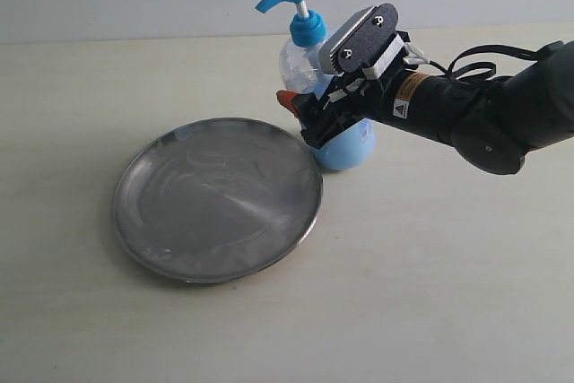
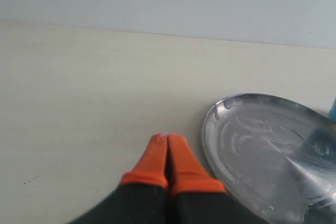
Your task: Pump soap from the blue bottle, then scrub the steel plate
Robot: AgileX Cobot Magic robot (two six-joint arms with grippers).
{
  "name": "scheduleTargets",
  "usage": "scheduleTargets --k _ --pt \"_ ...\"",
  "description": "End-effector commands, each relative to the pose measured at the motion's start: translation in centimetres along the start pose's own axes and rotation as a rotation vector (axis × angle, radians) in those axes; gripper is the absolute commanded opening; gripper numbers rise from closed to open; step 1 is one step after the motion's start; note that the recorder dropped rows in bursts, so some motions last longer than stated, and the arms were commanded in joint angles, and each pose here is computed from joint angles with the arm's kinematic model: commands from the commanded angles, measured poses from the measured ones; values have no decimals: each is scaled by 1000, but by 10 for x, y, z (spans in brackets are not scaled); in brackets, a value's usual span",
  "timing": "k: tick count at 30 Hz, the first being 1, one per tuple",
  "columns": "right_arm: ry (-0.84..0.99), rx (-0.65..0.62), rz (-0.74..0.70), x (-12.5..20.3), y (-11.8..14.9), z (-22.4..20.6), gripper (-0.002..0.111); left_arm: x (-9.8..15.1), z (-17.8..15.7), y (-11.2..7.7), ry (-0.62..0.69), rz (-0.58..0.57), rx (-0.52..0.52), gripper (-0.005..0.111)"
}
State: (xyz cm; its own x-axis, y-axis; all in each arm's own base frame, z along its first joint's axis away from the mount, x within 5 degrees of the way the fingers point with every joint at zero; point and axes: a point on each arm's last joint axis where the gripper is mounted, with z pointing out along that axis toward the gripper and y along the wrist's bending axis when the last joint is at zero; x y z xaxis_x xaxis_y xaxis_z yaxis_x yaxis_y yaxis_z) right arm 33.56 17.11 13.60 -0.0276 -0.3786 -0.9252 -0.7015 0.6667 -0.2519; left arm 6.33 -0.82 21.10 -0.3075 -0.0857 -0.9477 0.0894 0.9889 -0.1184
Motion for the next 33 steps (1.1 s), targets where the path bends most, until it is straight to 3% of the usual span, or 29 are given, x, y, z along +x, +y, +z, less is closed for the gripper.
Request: scheduleTargets --k 1,11,26,33 --pt "-21 -8 -16 -5 0 -1 0 -20 2 -2 -3 1 -5 0" --pt "-21 -8 -16 -5 0 -1 0 -58 7 -7 -6 3 -5 0" --pt "-29 -8 -16 -6 0 -1 0 -138 13 -18 -92 17 17 0" --pt "-29 -8 -16 -6 0 -1 0 -156 22 -21 -91 19 24 0"
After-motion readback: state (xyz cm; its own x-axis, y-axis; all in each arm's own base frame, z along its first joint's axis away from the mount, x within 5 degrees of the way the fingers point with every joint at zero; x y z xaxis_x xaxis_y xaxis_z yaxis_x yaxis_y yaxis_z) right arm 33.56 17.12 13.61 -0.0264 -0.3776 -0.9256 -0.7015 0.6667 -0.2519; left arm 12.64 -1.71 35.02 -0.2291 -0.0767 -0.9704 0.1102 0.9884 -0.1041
